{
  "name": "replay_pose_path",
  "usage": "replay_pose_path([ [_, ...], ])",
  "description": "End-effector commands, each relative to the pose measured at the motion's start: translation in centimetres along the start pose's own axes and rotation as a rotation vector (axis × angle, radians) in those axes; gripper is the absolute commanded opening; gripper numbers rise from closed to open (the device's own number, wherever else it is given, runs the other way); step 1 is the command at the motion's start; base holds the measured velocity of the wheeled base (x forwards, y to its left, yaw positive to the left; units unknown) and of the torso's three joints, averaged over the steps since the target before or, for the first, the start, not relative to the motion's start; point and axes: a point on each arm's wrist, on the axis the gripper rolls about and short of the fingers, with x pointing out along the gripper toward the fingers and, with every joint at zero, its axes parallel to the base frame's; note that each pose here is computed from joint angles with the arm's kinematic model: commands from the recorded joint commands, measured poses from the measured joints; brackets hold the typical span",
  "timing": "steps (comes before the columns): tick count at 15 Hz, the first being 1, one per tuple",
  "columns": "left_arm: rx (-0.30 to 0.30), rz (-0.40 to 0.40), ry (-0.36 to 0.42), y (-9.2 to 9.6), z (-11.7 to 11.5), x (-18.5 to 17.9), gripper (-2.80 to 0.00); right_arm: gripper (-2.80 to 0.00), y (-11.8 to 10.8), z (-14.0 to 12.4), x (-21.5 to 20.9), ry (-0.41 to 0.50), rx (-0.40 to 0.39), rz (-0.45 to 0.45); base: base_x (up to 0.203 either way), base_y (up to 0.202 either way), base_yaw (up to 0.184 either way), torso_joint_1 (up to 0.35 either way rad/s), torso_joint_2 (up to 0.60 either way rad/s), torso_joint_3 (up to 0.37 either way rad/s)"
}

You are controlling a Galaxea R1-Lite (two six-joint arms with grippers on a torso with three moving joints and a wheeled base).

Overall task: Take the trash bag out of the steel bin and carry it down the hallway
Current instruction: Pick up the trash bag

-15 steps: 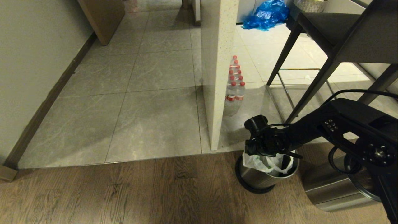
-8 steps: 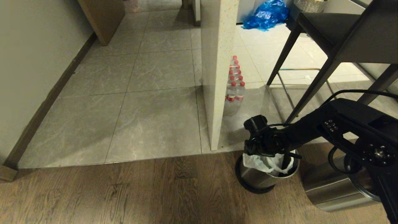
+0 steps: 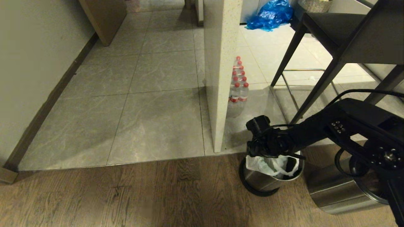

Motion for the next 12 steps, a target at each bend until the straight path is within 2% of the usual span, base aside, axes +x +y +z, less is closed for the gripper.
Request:
replay_pose_path([
  [1,-0.001,0.000,-0.002,0.0,0.0,0.0,-2.80,-2.80,-0.2,0.3,-1.0,-0.006,-0.006,0.001,0.000,0.000,0.000,0.000,0.00,0.000],
  [5,-0.001,0.000,-0.002,0.0,0.0,0.0,-2.80,-2.80,-1.4,0.1,-3.2,0.027,-0.079,-0.041,0.000,0.000,0.000,0.000,0.00,0.000],
  [9,-0.001,0.000,-0.002,0.0,0.0,0.0,-2.80,-2.80,-1.2,-0.3,-2.9,0.035,-0.073,-0.041,0.000,0.000,0.000,0.000,0.00,0.000],
  [12,-0.001,0.000,-0.002,0.0,0.0,0.0,-2.80,-2.72,-0.5,-0.5,-2.5,0.045,-0.058,-0.001,0.000,0.000,0.000,0.000,0.00,0.000],
])
